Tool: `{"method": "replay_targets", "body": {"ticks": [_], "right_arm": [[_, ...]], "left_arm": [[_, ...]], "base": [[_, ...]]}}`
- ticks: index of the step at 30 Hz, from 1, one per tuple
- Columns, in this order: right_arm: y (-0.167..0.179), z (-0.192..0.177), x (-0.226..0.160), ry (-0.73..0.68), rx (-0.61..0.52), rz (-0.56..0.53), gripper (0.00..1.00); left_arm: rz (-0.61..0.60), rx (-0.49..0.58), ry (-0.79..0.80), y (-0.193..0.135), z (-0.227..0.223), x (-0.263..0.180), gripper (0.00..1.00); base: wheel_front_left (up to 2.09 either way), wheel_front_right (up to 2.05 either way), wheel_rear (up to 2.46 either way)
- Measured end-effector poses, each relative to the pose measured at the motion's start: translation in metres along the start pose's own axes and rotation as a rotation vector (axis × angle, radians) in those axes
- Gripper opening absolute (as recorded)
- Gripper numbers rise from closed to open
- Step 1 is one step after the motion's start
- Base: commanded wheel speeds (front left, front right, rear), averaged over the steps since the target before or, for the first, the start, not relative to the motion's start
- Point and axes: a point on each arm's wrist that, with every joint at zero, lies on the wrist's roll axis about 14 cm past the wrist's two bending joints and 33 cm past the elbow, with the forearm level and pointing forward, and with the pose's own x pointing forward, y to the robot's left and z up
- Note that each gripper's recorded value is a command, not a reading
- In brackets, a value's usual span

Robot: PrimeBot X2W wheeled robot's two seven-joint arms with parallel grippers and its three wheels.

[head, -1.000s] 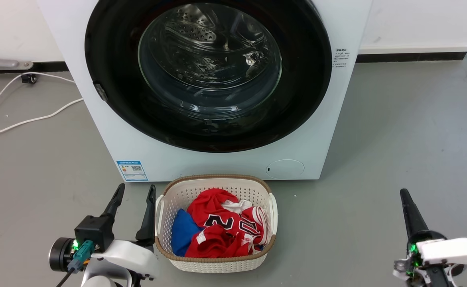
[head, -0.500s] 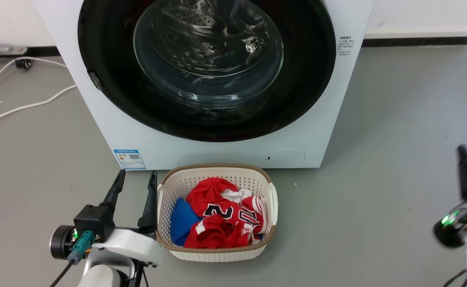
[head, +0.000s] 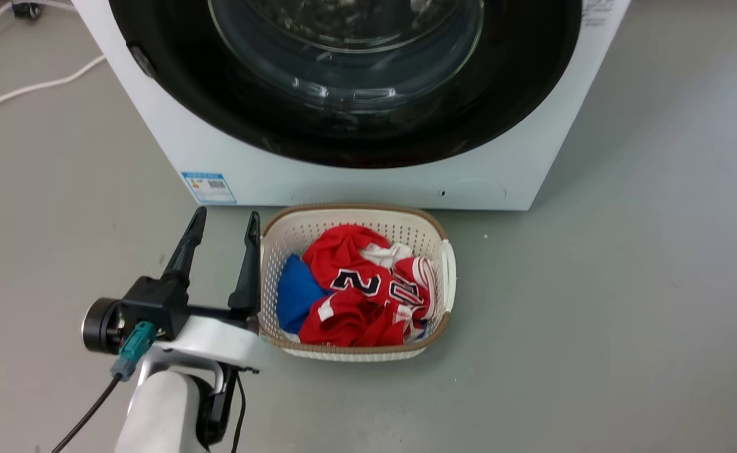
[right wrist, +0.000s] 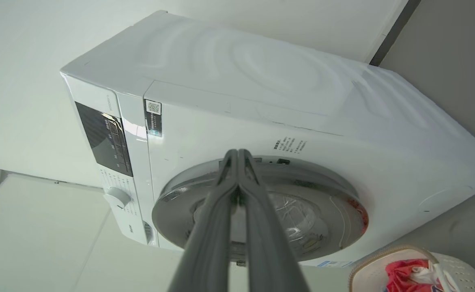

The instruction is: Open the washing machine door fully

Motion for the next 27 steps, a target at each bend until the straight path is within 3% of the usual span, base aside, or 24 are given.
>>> {"method": "replay_targets", "body": {"ticks": [11,27], "right_arm": [[0.020,-0.052,0.090,0.279,-0.252,-0.047,0.00],[0.013,-0.147,0.177,0.490,-0.360,-0.057,0.00]], "left_arm": [[-0.041,0.027,0.019,-0.002,-0.017,0.024,1.00],[-0.025,0.019,0.065,0.008,-0.050,0.043,1.00]], "base": [[0.00,0.00,0.00],[0.00,0.00,0.00]]}}
